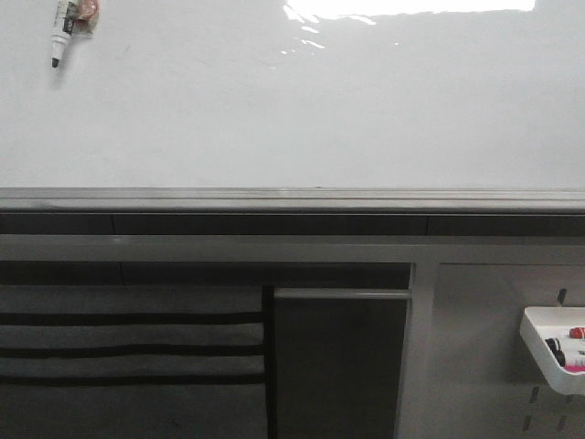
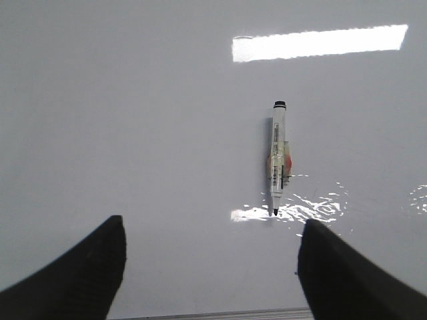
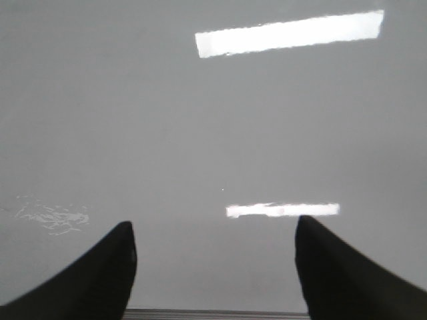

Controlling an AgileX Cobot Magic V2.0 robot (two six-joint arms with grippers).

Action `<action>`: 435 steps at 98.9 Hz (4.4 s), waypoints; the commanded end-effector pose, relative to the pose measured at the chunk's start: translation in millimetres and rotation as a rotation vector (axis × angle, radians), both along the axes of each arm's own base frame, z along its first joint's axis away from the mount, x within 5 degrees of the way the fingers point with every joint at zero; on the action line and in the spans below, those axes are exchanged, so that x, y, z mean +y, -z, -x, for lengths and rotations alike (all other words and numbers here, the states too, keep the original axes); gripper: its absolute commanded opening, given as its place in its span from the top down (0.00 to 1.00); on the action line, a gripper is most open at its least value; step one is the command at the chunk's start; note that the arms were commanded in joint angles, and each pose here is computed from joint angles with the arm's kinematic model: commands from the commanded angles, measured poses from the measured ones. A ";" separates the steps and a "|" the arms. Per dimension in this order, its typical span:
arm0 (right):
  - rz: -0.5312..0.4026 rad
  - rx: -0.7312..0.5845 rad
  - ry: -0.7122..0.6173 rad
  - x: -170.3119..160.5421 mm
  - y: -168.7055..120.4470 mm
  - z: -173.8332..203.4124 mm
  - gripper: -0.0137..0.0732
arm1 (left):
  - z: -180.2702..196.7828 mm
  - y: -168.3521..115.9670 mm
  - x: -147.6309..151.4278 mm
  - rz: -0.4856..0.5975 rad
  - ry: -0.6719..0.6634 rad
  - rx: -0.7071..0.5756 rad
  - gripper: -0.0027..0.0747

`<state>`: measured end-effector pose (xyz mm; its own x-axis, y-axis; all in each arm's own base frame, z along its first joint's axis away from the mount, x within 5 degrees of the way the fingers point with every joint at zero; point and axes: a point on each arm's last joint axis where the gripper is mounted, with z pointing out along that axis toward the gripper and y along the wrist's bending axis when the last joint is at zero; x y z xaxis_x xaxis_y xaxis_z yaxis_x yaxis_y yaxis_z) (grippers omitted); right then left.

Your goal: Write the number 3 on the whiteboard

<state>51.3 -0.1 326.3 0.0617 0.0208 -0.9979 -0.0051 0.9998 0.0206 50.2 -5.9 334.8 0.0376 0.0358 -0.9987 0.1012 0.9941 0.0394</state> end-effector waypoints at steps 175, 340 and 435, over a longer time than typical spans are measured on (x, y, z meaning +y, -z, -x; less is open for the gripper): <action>0.143 0.403 -0.444 51.8 -28.8 -72.2 0.27 | -248.1 2.4 -78.1 -0.151 0.183 0.313 0.49; 0.329 0.651 -0.933 98.0 -40.6 -95.7 0.27 | -130.3 -1.3 -128.4 -0.643 0.893 0.823 0.99; 0.565 0.509 -1.337 198.5 -32.1 -132.9 0.38 | -96.1 -7.0 -176.5 -0.815 1.136 0.569 0.99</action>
<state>185.9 197.0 338.6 -0.0642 -0.6590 -0.7494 -0.9908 0.1317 -0.0310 148.0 -179.4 322.6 0.0259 0.8463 -0.5321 0.9823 0.0773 0.1707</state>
